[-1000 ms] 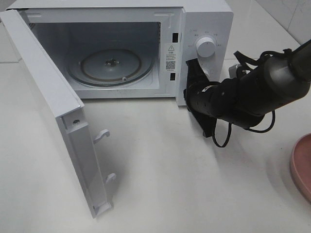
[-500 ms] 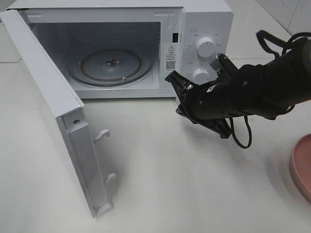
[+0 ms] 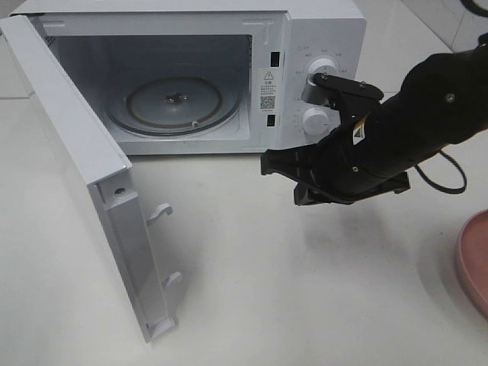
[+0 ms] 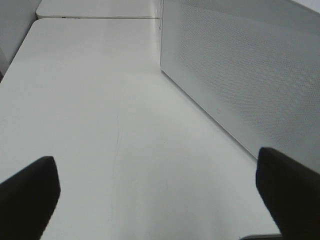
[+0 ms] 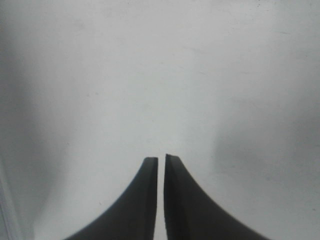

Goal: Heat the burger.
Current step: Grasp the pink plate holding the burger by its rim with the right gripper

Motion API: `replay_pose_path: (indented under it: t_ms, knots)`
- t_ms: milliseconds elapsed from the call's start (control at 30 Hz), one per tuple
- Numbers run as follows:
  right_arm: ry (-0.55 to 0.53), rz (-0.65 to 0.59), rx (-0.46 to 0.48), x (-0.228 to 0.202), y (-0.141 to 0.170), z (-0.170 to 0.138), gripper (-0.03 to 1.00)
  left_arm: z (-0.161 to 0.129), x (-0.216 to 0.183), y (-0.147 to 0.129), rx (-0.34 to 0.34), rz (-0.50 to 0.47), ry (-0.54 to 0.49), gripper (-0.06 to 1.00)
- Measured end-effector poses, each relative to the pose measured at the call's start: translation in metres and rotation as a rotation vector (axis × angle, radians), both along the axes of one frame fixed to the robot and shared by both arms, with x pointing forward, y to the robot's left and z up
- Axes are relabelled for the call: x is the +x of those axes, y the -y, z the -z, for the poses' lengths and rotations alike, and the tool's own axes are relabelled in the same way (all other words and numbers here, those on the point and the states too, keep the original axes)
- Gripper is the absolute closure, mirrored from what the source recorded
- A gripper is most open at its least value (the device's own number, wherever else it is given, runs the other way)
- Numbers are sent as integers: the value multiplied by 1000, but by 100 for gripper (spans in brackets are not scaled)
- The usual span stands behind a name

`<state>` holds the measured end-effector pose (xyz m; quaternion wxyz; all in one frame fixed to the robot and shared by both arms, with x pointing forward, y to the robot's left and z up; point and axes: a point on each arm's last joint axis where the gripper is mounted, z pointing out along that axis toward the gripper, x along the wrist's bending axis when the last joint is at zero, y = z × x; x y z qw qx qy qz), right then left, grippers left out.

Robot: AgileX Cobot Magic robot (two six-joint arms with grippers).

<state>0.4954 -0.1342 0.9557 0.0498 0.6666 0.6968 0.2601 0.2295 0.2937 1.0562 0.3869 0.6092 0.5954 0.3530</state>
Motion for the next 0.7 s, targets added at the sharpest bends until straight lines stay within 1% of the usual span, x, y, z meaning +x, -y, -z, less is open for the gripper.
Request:
replay_pose_path:
  t_ms: [33,67,100,167,200,333,400,433,467,500,533,567,600,633,667,700]
  knots:
    - [-2,-40,-41,-5,4,-7,88,0,0,0,0,0,0,-5]
    - [-2,-40,-41,-5,4,-7,88,0,0,0,0,0,0,-5]
    - [-4,-73,-76,-10,8,-14,87,0,0,0,0,0,0,-5]
    - [-9,-88,-95,-13,11,-18,87,0,0,0,0,0,0,-5]
    - [-26,-106,-123,-19,15,-24,85,0,0,0,0,0,0,-5]
    - [-35,-121,-148,-26,20,-33,82,0,0,0,0,0,0,-5]
    - [-22,-137,-169,-32,26,-44,75,0,0,0,0,0,0,-5]
    - [-22,-137,-169,-32,26,-44,75,0,0,0,0,0,0,-5]
    - [-15,-149,-193,-36,30,-49,68,0,0,0,0,0,0,-5]
    - [-13,-159,-226,-40,35,-54,63,0,0,0,0,0,0,-5]
    - [-13,-159,-226,-40,35,-54,63,0,0,0,0,0,0,-5]
    - [-12,-166,-247,-42,38,-57,51,0,0,0,0,0,0,-5]
    - [-12,-166,-247,-42,38,-57,51,0,0,0,0,0,0,-5]
    - [-11,-177,-292,-45,43,-60,37,0,0,0,0,0,0,-5]
    - [-12,-183,-321,-46,46,-62,29,0,0,0,0,0,0,-5]
    - [-12,-183,-321,-46,46,-62,29,0,0,0,0,0,0,-5]
